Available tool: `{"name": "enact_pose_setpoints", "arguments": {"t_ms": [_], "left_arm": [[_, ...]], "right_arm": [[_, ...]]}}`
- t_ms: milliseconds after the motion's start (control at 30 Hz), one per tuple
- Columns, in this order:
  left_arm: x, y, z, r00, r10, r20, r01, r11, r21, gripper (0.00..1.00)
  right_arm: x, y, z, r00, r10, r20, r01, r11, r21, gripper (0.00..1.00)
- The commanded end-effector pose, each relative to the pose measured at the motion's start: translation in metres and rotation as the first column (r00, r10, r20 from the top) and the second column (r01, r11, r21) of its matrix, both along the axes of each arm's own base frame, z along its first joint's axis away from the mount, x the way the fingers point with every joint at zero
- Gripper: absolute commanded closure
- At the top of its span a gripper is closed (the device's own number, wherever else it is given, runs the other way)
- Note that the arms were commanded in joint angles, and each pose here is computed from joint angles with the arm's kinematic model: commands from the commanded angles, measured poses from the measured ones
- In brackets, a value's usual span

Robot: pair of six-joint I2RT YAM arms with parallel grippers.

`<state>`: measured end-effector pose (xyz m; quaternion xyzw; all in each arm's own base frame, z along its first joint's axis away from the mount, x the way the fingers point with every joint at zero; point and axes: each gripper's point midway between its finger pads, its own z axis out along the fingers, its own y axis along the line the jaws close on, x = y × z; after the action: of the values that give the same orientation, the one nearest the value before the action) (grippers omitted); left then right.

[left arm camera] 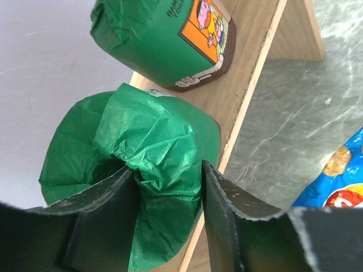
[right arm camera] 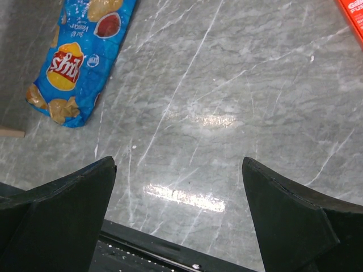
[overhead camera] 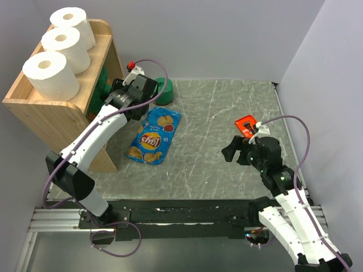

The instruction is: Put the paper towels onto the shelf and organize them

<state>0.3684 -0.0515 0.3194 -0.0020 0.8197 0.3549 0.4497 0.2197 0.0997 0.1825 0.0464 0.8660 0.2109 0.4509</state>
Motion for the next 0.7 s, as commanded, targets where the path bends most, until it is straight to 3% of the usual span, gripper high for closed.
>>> {"name": "enact_pose_setpoints", "arguments": {"t_ms": [0, 133, 667], "left_arm": [[-0.004, 0.017, 0.015, 0.997, 0.058, 0.056, -0.059, 0.998, 0.026, 0.48], [-0.001, 0.019, 0.012, 0.996, 0.073, 0.049, -0.075, 0.996, 0.051, 0.36], [0.013, -0.009, 0.043, 0.994, 0.013, 0.113, -0.011, 1.000, -0.020, 0.23]], "right_arm": [[0.003, 0.005, 0.026, 0.998, 0.019, 0.052, -0.020, 0.999, 0.031, 0.01], [0.002, 0.001, 0.031, 0.997, 0.000, 0.074, -0.002, 1.000, 0.027, 0.01], [0.002, 0.001, 0.028, 0.997, 0.001, 0.073, -0.003, 1.000, 0.028, 0.00]]}}
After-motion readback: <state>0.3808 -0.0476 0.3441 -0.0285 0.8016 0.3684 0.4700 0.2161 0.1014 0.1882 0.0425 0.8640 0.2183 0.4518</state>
